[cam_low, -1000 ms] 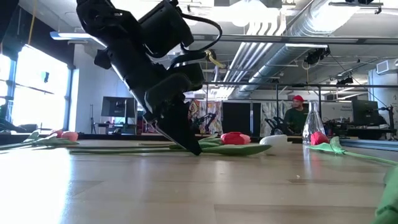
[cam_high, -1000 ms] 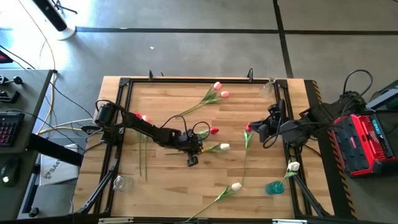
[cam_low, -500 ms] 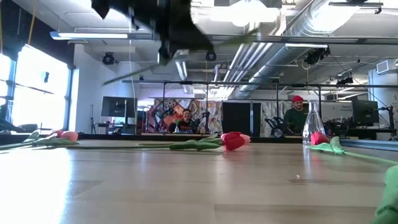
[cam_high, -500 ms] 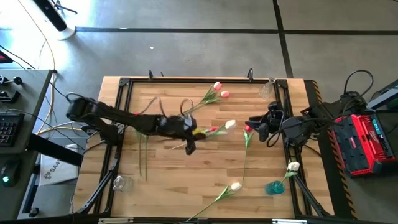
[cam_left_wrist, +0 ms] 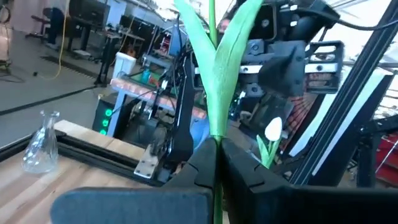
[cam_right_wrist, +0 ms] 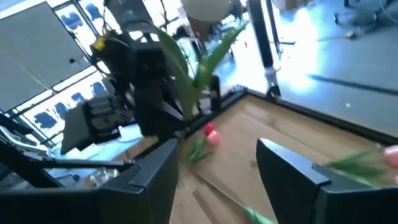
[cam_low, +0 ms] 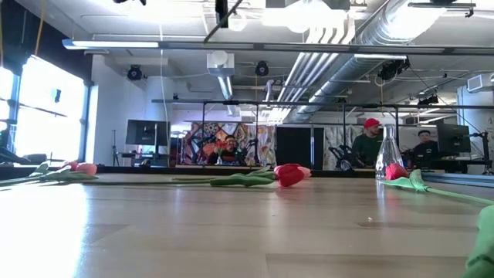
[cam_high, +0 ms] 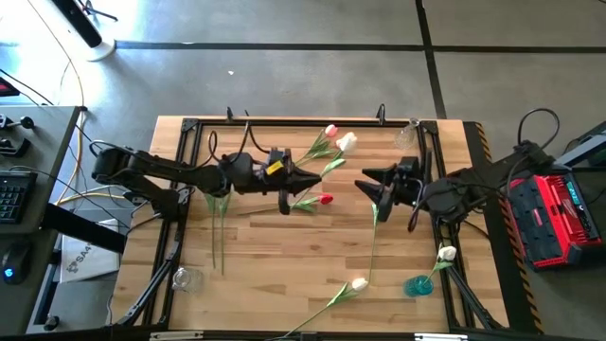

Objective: Sort flowers into vase by color
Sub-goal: Put the top white flower into the blue vase

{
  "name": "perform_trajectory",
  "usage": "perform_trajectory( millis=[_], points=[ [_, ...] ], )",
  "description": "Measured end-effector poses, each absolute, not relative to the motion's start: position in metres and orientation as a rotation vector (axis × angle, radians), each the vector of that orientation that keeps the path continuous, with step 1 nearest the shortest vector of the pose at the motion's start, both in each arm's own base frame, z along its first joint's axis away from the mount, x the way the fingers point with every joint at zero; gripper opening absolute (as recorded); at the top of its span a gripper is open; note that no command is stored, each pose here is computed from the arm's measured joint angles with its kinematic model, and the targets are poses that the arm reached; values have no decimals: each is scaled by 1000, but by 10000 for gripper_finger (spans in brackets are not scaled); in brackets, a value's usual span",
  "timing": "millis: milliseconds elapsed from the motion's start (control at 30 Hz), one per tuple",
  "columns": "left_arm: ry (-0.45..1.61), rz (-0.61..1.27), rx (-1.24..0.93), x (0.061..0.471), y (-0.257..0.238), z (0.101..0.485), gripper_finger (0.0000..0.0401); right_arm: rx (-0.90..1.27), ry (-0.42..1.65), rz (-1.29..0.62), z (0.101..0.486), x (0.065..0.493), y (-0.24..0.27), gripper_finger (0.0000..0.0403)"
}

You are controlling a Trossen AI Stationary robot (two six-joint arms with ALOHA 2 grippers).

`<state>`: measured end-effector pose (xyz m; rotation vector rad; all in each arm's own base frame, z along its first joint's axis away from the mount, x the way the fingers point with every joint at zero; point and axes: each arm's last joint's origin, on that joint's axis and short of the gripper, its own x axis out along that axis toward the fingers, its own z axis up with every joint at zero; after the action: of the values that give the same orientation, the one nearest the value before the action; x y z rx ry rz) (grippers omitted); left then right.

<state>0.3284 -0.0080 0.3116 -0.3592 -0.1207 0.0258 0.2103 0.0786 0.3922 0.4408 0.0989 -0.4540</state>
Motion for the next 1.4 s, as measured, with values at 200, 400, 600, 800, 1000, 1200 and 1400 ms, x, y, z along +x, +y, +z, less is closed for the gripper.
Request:
perform_trajectory(
  millis=[200,400,600,800,1000,1200,1400],
  points=[
    [-158,-24,-349,328,-9,316,0,464,49,-476,394,221,76,204],
    [-149,-94,-338,328,-15,316,0,439,13,-440,400,225,76,204],
    [-211,-112,-337,326,-17,322,0,347,6,-408,400,233,81,204],
    [-257,-141,-335,325,-19,327,0,238,-33,-387,402,246,86,204],
    [-254,-148,-336,325,-21,327,0,232,-69,-383,404,250,86,204],
    [-252,-147,-331,325,-21,327,0,298,-94,-270,407,259,73,204],
    [-255,-146,-332,325,-21,327,0,323,-58,-203,398,272,65,204]
  ],
)
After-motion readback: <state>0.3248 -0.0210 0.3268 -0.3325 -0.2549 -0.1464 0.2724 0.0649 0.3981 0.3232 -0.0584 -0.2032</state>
